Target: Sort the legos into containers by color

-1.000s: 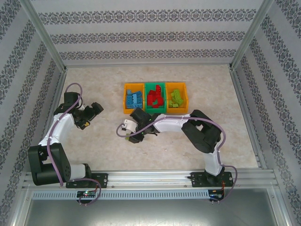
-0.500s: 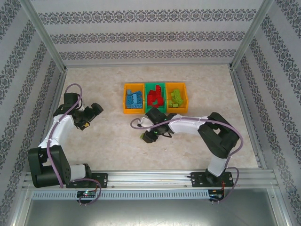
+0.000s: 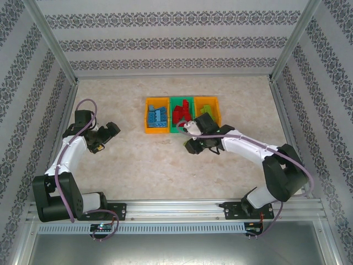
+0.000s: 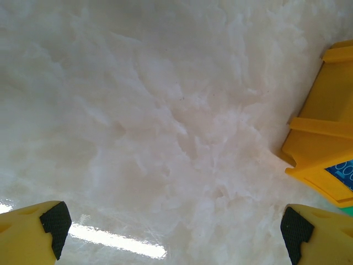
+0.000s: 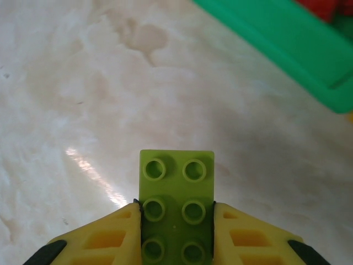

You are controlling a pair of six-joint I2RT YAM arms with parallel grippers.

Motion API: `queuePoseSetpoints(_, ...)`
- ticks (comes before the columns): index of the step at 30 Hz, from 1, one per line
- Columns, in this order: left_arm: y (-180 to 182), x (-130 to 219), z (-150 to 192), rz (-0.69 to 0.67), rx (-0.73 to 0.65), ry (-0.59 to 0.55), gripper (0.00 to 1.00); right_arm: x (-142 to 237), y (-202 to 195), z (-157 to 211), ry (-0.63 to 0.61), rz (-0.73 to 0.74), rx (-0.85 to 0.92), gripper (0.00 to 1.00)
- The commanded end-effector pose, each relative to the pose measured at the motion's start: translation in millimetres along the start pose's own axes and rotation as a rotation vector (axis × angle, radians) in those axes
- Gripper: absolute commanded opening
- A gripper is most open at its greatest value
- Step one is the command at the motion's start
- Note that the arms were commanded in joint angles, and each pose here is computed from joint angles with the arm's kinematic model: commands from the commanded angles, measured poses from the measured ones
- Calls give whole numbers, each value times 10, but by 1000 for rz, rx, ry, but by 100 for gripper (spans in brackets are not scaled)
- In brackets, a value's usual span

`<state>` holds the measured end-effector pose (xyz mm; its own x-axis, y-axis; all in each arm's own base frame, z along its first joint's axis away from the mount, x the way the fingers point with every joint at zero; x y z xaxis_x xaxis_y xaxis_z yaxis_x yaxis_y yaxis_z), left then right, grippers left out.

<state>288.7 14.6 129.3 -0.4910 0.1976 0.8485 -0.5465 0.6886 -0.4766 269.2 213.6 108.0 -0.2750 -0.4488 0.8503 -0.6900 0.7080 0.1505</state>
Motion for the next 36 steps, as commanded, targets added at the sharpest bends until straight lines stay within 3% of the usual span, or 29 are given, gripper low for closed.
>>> queuePoseSetpoints(1,24,35,-58,2,-23,-37,99,155,-189,69,6,68,-70,27)
queuePoseSetpoints(12,34,27,-57,0,-25,-42,99,559,-1018,-376,-136,274,-231,27)
queuePoseSetpoints(21,71,6,-83,-19,-29,-62,99,294,-1606,-657,-148,341,-320,32)
queuePoseSetpoints(25,72,-6,-109,-21,-31,-79,100,194,-1723,-748,-184,355,-342,46)
queuePoseSetpoints(27,79,-21,-112,-23,-39,-88,100,190,-1739,-777,-206,355,-346,58)
queuePoseSetpoints(31,138,-49,-117,-62,-66,-122,99,271,-1718,-781,-243,367,-343,94)
queuePoseSetpoints(32,154,-49,-131,-76,-71,-136,100,315,-1710,-776,-252,376,-338,98)
queuePoseSetpoints(36,190,-13,-218,-108,-91,-232,100,625,-1754,-651,-294,481,-307,98)
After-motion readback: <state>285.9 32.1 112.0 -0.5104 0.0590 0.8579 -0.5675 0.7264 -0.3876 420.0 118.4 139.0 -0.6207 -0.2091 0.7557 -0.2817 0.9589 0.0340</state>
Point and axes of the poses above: each hand's point on the last joint's axis, 136 mm out from that joint toward the fingers, its own x axis back along the fingers, its own y axis along the line the jaws close on, z = x × y, the point moved 3 cm from there along x, back along the fingers, and after that the axes turned 4 degrees about x, right-handed, at the moved point
